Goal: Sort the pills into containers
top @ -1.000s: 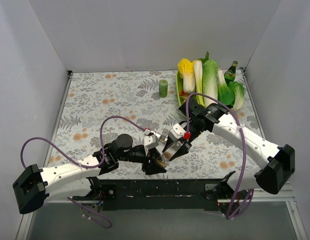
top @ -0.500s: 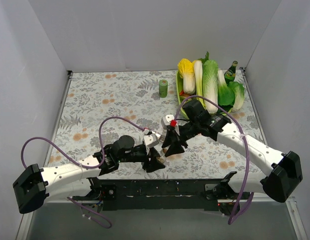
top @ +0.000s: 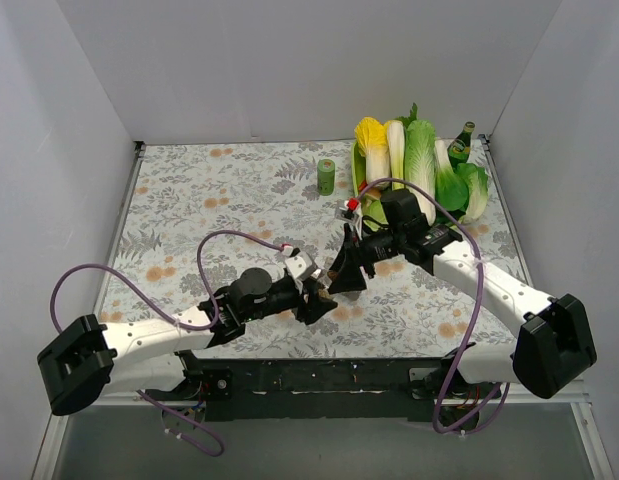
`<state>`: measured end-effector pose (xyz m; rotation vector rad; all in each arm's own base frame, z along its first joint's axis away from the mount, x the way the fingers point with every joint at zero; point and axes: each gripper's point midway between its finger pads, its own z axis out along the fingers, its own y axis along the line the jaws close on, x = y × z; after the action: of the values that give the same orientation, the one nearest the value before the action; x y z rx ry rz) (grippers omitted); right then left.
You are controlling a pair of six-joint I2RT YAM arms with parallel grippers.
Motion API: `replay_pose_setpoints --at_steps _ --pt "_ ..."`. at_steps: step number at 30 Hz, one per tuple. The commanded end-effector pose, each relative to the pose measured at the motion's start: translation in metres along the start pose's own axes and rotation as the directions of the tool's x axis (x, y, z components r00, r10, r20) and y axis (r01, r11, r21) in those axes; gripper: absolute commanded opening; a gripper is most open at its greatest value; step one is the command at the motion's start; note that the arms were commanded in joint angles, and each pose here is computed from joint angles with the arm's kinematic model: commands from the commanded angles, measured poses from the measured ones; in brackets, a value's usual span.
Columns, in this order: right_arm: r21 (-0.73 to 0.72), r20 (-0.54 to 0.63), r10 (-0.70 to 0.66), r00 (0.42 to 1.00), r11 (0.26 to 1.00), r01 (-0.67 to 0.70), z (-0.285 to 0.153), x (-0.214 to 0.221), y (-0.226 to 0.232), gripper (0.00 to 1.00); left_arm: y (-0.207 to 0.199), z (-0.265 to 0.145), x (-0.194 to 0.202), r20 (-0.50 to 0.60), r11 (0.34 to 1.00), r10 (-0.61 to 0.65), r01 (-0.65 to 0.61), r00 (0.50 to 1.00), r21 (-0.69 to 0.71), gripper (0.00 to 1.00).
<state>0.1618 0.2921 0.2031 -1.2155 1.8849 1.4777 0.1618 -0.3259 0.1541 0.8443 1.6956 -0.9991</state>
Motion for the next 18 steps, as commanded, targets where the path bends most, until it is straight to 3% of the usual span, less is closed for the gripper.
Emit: replay_pose_setpoints --at_steps 1,5,7,8,9,11,12,18 --pt "-0.165 0.075 -0.128 0.989 0.976 0.139 -0.014 -0.020 0.037 0.78 -0.019 -0.006 -0.027 0.097 0.994 0.024 -0.034 0.995 0.100 0.00" --pt "-0.230 0.101 -0.243 0.965 0.938 0.261 -0.031 -0.033 0.056 0.88 -0.033 -0.015 -0.013 0.023 0.984 0.015 -0.019 1.000 0.175 0.00" --pt "-0.257 0.149 -0.417 0.896 0.859 0.443 -0.035 -0.040 0.065 0.91 -0.047 -0.020 -0.017 0.011 0.970 0.008 -0.011 1.000 0.242 0.00" --pt "-0.293 0.116 -0.373 0.920 0.872 0.391 -0.038 -0.025 0.073 0.91 -0.050 -0.022 -0.015 -0.007 0.966 0.003 -0.001 1.000 0.260 0.00" --pt "-0.275 0.172 -0.548 0.819 0.771 0.574 -0.039 -0.026 0.070 0.91 -0.054 -0.024 -0.019 -0.006 0.960 0.004 -0.002 1.000 0.280 0.00" --pt "-0.277 0.172 -0.640 0.749 0.698 0.661 -0.040 -0.019 0.072 0.91 -0.066 -0.029 -0.018 -0.026 0.941 -0.004 0.012 1.000 0.338 0.00" --pt "-0.278 0.175 -0.715 0.677 0.623 0.731 -0.041 -0.011 0.073 0.92 -0.070 -0.031 -0.020 -0.028 0.932 -0.005 0.015 1.000 0.362 0.00" --pt "-0.402 0.130 -0.809 0.574 0.486 0.776 -0.029 0.024 0.091 0.90 -0.092 -0.040 -0.031 -0.034 0.882 -0.020 0.034 0.999 0.470 0.00"
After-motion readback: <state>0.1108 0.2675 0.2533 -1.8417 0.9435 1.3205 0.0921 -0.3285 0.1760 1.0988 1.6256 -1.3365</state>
